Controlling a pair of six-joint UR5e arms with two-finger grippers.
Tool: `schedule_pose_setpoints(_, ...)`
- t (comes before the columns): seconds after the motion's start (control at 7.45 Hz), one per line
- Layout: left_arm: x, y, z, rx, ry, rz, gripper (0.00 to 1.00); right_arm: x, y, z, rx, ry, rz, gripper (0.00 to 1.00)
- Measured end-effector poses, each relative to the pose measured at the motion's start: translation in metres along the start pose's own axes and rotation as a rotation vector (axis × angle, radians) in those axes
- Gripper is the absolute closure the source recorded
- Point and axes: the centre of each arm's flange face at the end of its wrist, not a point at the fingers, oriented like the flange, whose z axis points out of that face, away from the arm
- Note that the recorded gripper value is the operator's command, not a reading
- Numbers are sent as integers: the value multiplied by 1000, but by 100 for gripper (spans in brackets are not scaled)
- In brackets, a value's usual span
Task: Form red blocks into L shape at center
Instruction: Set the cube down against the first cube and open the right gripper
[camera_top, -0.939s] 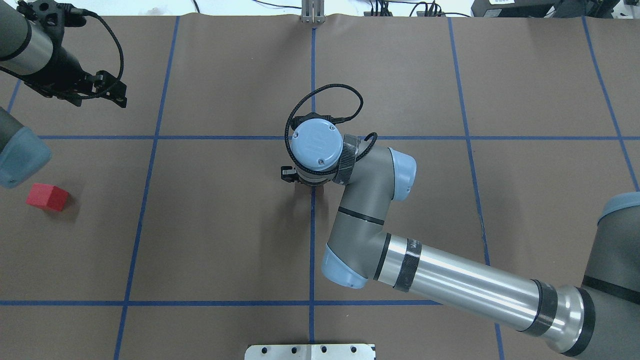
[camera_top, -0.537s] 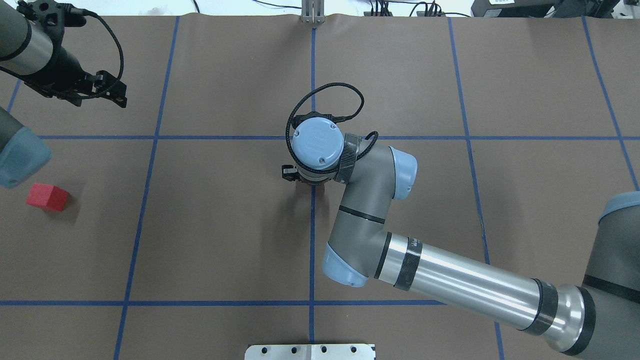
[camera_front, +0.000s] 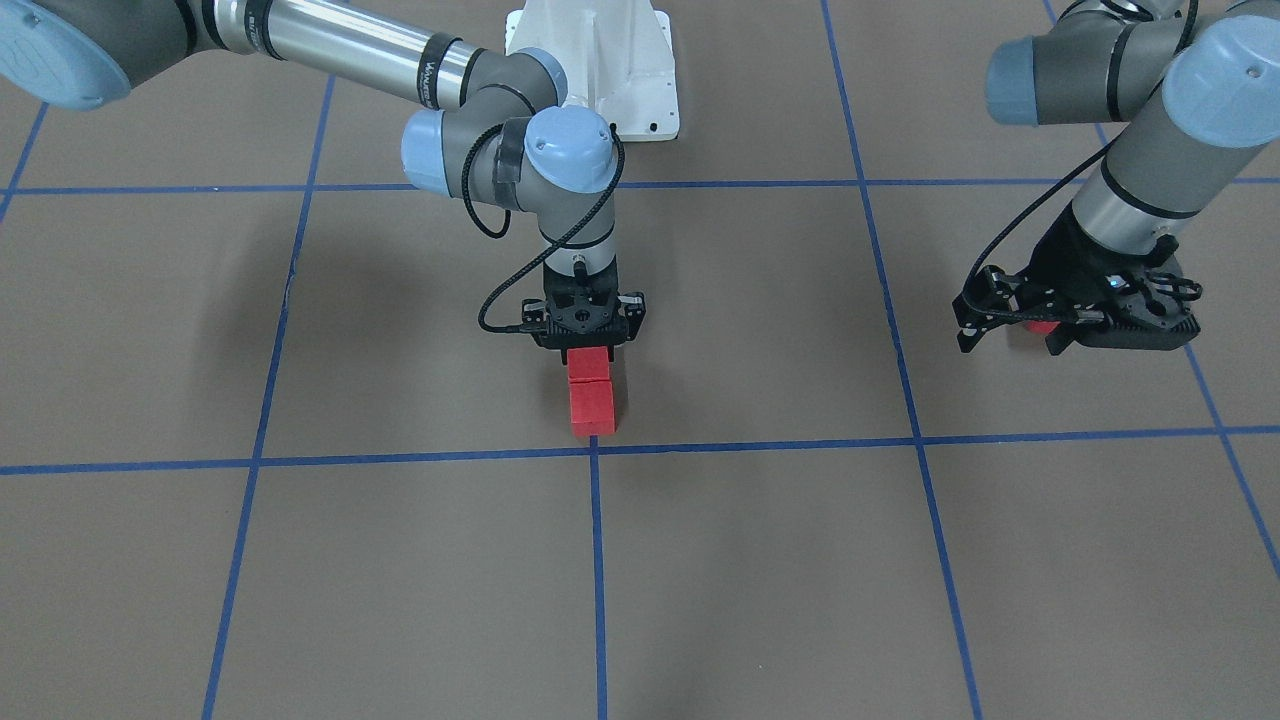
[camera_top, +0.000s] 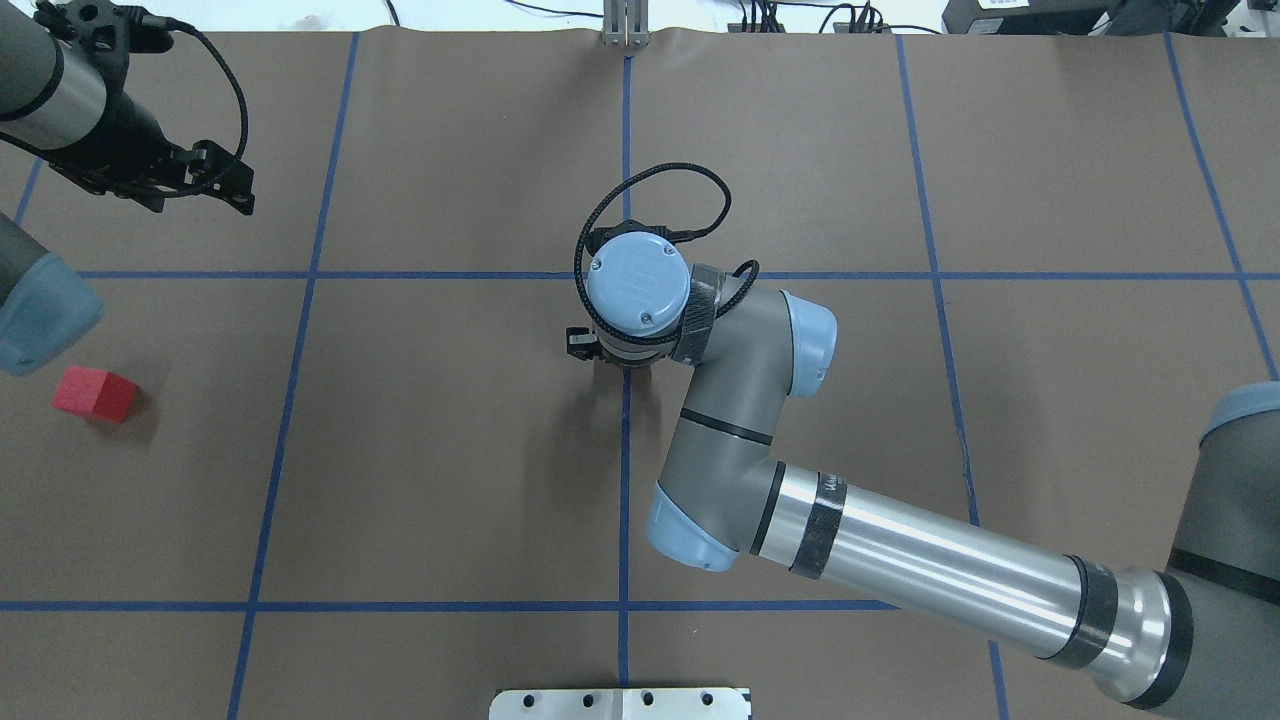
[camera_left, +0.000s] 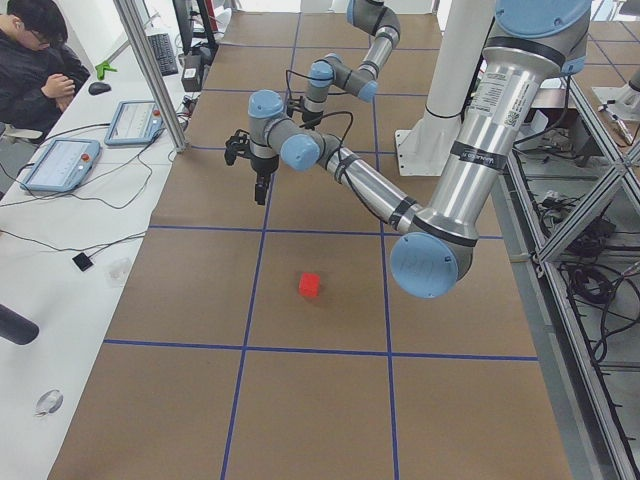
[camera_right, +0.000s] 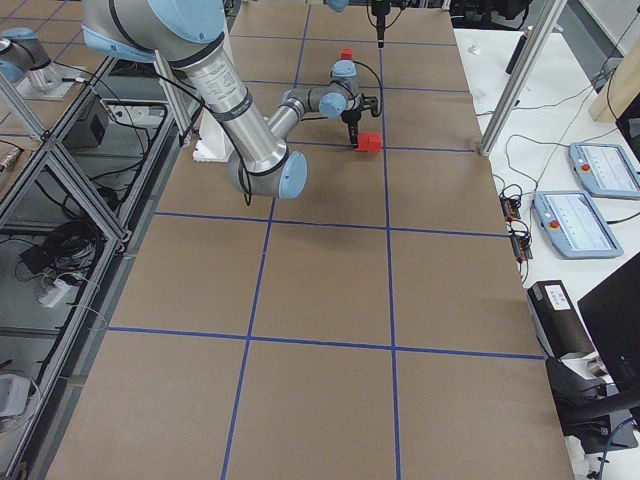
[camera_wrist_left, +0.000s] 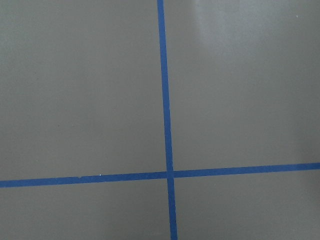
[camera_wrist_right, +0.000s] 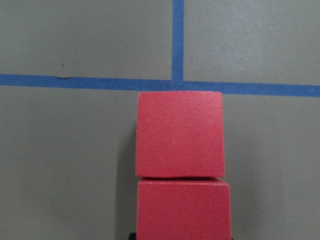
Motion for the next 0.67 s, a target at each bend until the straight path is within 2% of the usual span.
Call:
schedule_pose_setpoints(0.13,0,0,0,0,0,0,0,1,-1,0,1,0,1,51)
schedule_pose_setpoints(0.54,0,0,0,0,0,0,0,3,-4,0,14,6,1,26)
schedule_pose_setpoints(0.67,0,0,0,0,0,0,0,3,-4,0,16,6,1,21)
